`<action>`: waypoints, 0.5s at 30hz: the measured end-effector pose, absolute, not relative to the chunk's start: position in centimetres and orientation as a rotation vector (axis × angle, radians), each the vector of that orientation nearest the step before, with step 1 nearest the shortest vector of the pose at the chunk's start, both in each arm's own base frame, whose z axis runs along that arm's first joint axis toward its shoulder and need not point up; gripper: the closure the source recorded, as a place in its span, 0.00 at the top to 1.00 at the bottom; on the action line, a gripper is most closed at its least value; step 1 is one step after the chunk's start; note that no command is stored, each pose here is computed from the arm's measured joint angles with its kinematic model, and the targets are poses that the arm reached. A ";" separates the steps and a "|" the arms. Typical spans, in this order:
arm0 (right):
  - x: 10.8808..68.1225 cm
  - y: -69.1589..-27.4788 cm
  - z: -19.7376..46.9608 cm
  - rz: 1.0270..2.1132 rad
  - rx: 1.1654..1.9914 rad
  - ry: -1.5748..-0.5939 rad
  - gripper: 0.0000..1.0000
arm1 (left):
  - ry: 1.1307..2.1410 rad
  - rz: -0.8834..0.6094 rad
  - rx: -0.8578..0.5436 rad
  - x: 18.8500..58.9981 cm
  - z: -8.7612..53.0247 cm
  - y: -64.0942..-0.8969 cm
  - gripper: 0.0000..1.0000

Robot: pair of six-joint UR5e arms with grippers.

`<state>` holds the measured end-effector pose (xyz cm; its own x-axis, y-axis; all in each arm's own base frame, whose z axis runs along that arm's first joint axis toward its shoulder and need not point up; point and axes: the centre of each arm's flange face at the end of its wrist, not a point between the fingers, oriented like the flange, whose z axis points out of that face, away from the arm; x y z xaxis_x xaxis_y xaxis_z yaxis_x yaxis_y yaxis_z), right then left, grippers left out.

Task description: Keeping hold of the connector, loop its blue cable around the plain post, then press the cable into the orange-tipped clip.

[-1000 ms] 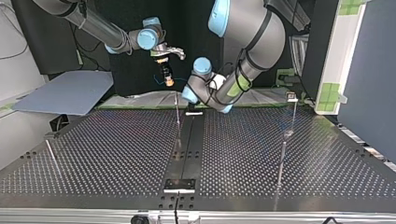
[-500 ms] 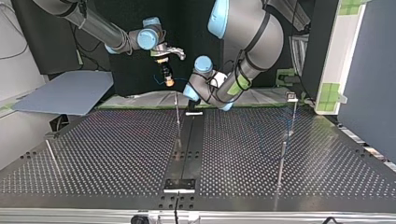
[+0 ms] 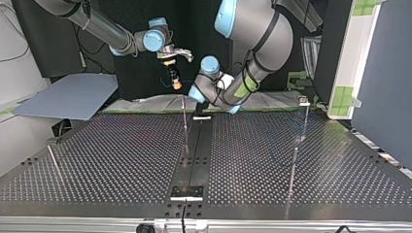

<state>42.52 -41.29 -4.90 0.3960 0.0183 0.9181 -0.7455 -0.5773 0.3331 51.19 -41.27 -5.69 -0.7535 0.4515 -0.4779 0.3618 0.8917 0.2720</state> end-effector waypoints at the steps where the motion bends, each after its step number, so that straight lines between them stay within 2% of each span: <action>1: 42.5 -41.3 -4.9 1.249 1.883 -0.625 0.00 | 2.504 0.226 0.586 51.1 -5.8 -41.2 0.28; 2: 42.5 -41.2 -4.9 1.248 1.884 -0.625 0.00 | 2.502 0.233 0.585 51.1 -5.8 -41.2 0.00; 15: 42.7 -41.0 -5.0 1.245 1.892 -0.622 0.00 | 2.472 0.269 0.577 50.8 -6.4 -40.9 0.00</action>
<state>42.70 -40.96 -4.95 0.4027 0.0143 0.9152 -0.7406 -0.5825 0.3350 50.77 -40.92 -6.37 -0.7381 0.4591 -0.4944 0.3422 0.8863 0.3121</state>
